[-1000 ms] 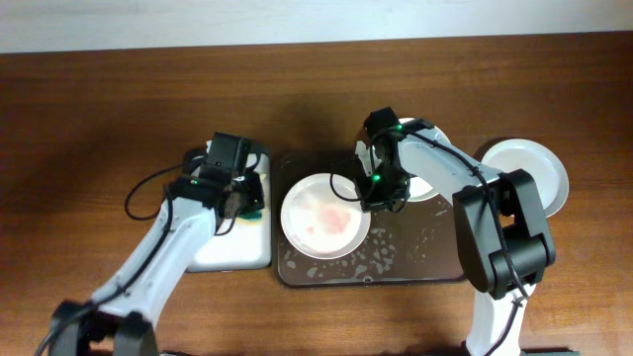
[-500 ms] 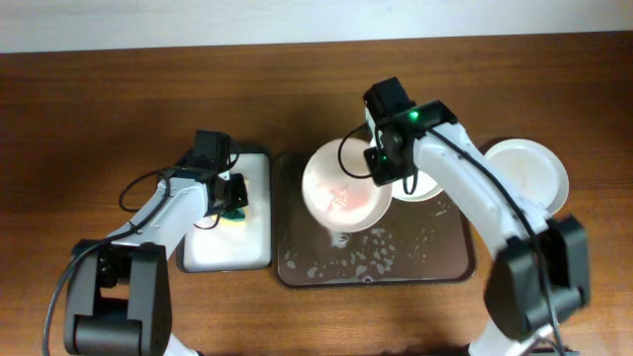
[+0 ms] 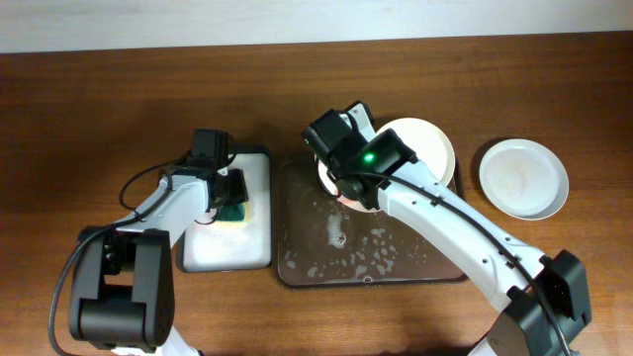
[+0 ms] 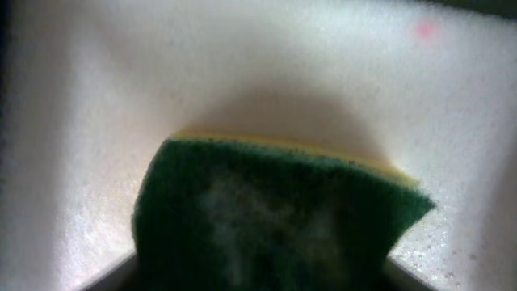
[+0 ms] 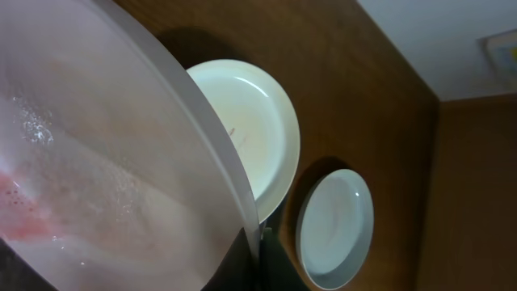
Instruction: Clean dirty plates on tray and stack at the side
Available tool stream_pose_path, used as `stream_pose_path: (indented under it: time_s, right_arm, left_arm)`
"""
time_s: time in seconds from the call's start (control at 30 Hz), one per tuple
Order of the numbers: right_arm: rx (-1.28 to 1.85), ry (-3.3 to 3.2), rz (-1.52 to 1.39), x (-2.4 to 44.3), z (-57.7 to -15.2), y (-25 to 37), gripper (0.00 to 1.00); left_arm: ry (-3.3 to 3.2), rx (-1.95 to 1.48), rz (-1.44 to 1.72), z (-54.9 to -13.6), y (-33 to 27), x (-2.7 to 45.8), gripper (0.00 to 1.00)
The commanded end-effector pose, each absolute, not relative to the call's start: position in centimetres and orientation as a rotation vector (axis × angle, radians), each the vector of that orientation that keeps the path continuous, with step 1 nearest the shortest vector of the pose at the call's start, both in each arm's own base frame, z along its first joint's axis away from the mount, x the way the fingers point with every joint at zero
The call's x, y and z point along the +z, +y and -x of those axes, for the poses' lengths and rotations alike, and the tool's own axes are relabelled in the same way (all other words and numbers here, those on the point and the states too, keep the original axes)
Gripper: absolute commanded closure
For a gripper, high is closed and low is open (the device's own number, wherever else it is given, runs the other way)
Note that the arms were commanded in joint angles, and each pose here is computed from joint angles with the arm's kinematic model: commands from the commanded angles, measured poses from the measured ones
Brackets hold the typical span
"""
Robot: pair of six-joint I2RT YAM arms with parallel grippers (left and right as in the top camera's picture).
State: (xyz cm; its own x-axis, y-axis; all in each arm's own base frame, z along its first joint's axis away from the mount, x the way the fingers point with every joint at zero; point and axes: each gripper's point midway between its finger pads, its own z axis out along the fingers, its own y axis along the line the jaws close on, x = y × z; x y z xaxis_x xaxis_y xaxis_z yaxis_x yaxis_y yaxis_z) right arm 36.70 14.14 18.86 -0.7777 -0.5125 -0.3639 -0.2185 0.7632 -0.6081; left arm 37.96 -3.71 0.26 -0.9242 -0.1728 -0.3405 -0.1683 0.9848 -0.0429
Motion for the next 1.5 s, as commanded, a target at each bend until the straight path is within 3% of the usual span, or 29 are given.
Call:
stream_pose_path:
  time_s: [0.0, 0.2, 0.23, 0.27, 0.33, 0.4, 0.5, 0.57, 0.6, 0.63, 0.67, 0.73, 0.8, 1.03, 1.07, 1.1, 1.13, 1.2, 1.47]
  right_arm:
    - [-0.771, 2.374, 0.454, 21.2, -37.0, 13.4, 0.96]
    - [-0.767, 2.376, 0.454, 21.1, -37.0, 13.4, 0.96]
    - [-0.767, 2.376, 0.454, 21.1, -37.0, 13.4, 0.96]
    - [-0.767, 2.376, 0.454, 21.1, -37.0, 13.4, 0.96]
    - [-0.756, 2.379, 0.455, 21.1, -37.0, 13.6, 0.96]
    - [-0.732, 2.391, 0.462, 20.8, -36.9, 13.8, 0.96]
    - [-0.7, 2.405, 0.47, 20.6, -36.9, 14.2, 0.96]
    - [-0.696, 2.402, 0.467, 20.6, -36.9, 14.3, 0.96]
    - [-0.694, 2.4, 0.465, 20.6, -37.0, 14.3, 0.96]
    - [-0.693, 2.4, 0.464, 20.6, -37.0, 14.3, 0.96]
    - [-0.692, 2.399, 0.463, 20.6, -37.0, 14.4, 0.96]
    - [-0.692, 2.398, 0.463, 20.6, -37.0, 14.4, 0.96]
    - [-0.692, 2.399, 0.463, 20.6, -37.0, 14.4, 0.96]
    - [-0.692, 2.398, 0.463, 20.6, -37.0, 14.4, 0.96]
    - [-0.692, 2.398, 0.463, 20.6, -37.0, 14.4, 0.96]
    - [-0.692, 2.398, 0.463, 20.6, -37.0, 14.4, 0.96]
    - [-0.692, 2.398, 0.463, 20.6, -37.0, 14.4, 0.96]
    - [-0.692, 2.398, 0.463, 20.6, -37.0, 14.4, 0.96]
    - [-0.687, 2.394, 0.459, 20.7, -37.1, 14.4, 0.96]
  left_arm:
    - [2.816, -0.023, 0.247, -37.6, -3.7, -1.0, 1.0]
    - [2.776, -0.03, 0.221, -38.5, -3.8, 2.2, 1.0]
    - [2.777, -0.029, 0.215, -38.4, -3.7, 2.6, 0.95]
    - [2.789, -0.026, 0.214, -38.0, -3.7, 2.7, 0.52]
    - [2.847, -0.009, 0.216, -36.6, -3.5, 2.2, 0.11]
    - [2.903, 0.006, 0.218, -35.2, -3.4, 1.6, 0.02]
    - [2.96, 0.02, 0.22, -33.7, -3.3, 1.0, 0.0]
    - [2.976, 0.015, 0.22, -33.1, -3.3, 0.6, 0.03]
    - [2.986, 0.017, 0.22, -32.8, -3.3, 0.3, 0.09]
    - [2.994, 0.02, 0.221, -32.4, -3.2, 0.1, 0.28]
    - [3.001, 0.016, 0.22, -32.2, -3.3, 0.0, 0.55]
    - [3.012, -0.019, 0.219, -32.0, -3.7, -0.1, 0.84]
    - [3.018, -0.03, 0.218, -31.9, -3.8, -0.1, 1.0]
    - [2.948, -0.012, 0.2, -33.8, -3.6, 2.1, 1.0]
    - [2.917, -0.014, 0.2, -34.6, -3.6, 3.0, 0.91]
    - [2.895, -0.016, 0.199, -35.2, -3.6, 3.6, 0.41]
    - [2.881, -0.016, 0.199, -35.7, -3.6, 4.0, 0.21]
    - [2.854, 0.022, 0.204, -36.3, -3.2, 4.3, 0.0]
    - [2.757, 0.003, 0.224, -38.6, -3.3, 3.2, 0.0]
